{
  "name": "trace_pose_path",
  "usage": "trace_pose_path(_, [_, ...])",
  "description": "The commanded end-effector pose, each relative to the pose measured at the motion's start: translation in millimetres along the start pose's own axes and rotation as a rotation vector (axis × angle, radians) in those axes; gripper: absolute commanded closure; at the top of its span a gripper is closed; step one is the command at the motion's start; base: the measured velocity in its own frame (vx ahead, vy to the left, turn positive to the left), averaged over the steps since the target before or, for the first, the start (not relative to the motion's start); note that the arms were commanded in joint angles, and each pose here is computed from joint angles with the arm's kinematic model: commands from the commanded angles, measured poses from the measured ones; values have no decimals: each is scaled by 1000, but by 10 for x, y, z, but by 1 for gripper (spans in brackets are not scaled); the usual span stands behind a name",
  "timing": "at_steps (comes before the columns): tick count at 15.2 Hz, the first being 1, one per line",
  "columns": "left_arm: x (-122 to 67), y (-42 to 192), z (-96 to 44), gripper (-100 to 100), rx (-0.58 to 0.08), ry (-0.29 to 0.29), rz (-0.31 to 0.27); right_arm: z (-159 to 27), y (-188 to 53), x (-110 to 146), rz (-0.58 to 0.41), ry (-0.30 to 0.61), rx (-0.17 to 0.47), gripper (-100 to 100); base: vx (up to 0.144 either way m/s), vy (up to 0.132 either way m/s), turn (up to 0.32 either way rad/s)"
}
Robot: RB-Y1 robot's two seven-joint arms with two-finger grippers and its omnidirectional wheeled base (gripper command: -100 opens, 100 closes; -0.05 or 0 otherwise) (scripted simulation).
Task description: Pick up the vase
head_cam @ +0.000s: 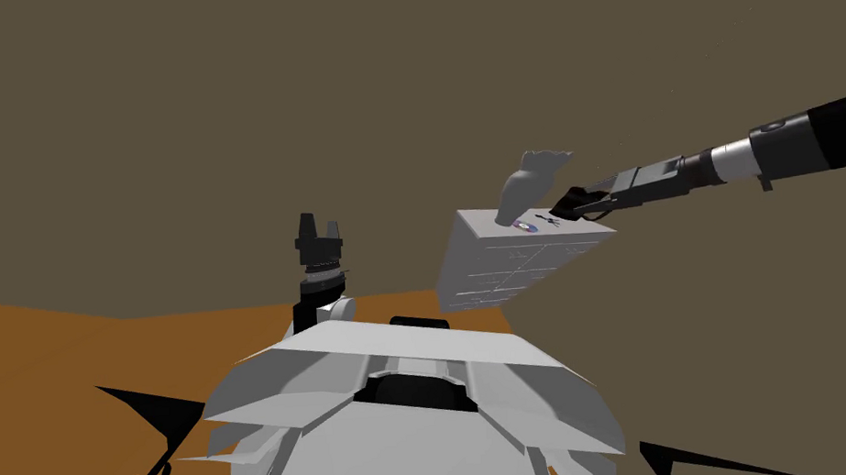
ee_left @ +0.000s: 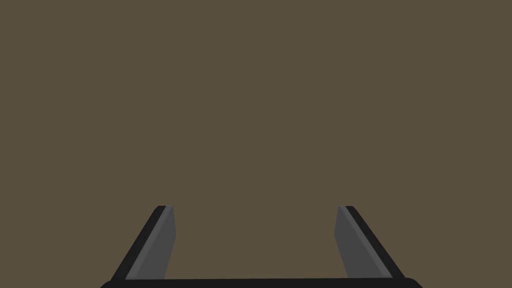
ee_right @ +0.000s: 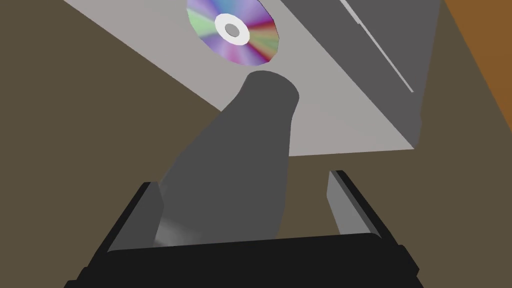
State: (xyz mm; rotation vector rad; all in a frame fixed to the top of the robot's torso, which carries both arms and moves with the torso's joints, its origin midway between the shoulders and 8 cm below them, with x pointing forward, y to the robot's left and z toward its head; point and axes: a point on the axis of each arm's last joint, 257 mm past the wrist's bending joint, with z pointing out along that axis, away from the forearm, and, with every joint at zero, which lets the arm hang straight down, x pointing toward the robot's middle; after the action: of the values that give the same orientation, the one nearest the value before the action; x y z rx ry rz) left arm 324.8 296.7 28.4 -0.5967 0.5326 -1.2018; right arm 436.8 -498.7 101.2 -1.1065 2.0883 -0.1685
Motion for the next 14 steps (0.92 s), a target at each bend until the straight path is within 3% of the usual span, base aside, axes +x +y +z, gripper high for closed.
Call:
trace_pose_path(1, [0,0,0,0,0,0,0,-173,-94,-8,-19,54,18,-100,30,17,64])
trace_pose_path(3, [0,0,0,0,0,0,0,-226,-123,-80,-43,75,28,-100,34,16,58])
trace_pose_path(7, [0,0,0,0,0,0,0,-560,-231,-121,-72,179,52,-100,43,23,68])
trace_pose_path(9, [0,0,0,0,0,0,0,-607,-251,-193,-92,198,61,-100,47,24,56])
trace_pose_path(10, [0,0,0,0,0,0,0,-753,-275,-206,-99,246,68,-100,42,25,79])
trace_pose_path(14, [0,0,0,0,0,0,0,-1031,-305,-286,-121,348,85,-100,73,27,96])
